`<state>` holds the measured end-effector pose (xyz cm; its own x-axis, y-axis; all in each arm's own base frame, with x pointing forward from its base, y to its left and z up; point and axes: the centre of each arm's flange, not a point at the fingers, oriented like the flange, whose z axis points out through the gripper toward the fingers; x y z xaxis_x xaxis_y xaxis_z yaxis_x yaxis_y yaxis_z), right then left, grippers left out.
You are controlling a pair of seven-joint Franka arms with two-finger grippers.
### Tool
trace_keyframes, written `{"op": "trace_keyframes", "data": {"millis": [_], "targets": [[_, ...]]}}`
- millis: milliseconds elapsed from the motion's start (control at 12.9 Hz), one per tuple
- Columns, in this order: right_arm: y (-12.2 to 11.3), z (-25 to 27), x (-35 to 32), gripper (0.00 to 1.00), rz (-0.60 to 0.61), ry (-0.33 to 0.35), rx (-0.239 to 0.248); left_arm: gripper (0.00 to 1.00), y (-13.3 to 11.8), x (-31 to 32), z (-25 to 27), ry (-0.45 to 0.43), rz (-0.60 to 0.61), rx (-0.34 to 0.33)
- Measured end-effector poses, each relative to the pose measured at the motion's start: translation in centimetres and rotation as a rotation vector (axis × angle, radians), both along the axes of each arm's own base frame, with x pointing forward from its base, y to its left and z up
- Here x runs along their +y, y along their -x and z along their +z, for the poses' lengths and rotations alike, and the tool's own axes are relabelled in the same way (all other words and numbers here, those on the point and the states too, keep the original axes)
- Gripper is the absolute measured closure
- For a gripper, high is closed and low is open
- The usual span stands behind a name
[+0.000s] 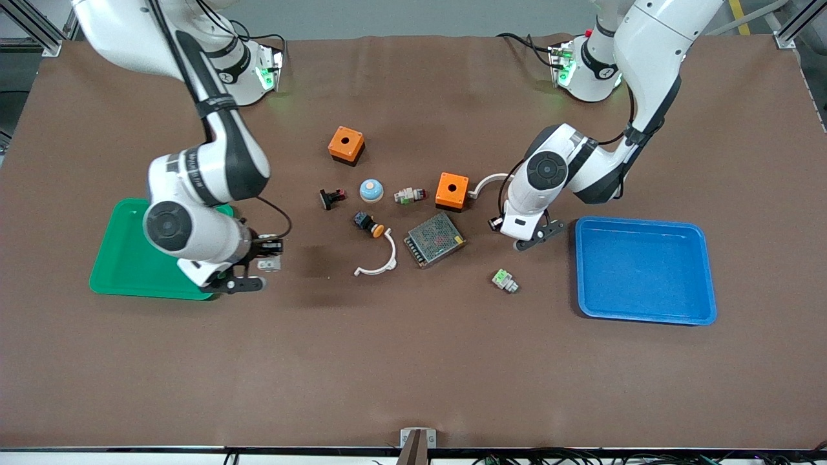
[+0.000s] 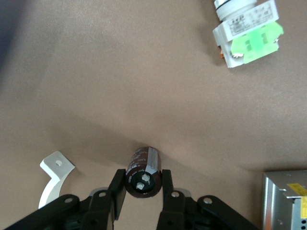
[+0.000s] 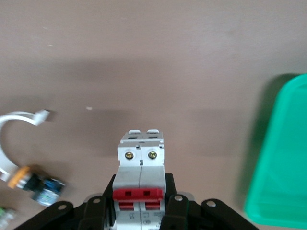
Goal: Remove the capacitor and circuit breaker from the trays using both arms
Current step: 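Lift the capacitor with the left gripper while the right gripper lifts the breaker, then lower the capacitor and breaker onto the table between the trays, opening both grippers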
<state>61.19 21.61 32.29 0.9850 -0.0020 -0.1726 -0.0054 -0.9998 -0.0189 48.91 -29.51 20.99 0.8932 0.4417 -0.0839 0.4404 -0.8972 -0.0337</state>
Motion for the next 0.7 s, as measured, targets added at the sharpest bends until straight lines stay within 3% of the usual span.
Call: {"op": "trace_keyframes", "data": {"millis": [232,387,465,697], "targets": [[1.3,-3.1,5.5,0.60,-0.064,0.017,-0.030,0.29,-0.5,0.2,-0.1,0.002,0.008,-0.002],[2.0,-5.6,7.9,0.60,-0.088,0.023,-0.042,0.06,-2.2,0.5,1.3,0.008,0.025,-0.025],[2.3,-6.6,8.8,0.60,-0.099,0.025,-0.045,0.00,-3.7,0.9,2.7,0.004,0.043,-0.037],[2.8,-8.2,10.3,0.60,-0.127,0.026,-0.056,0.00,-9.6,3.2,9.9,-0.009,0.061,-0.092]]}}
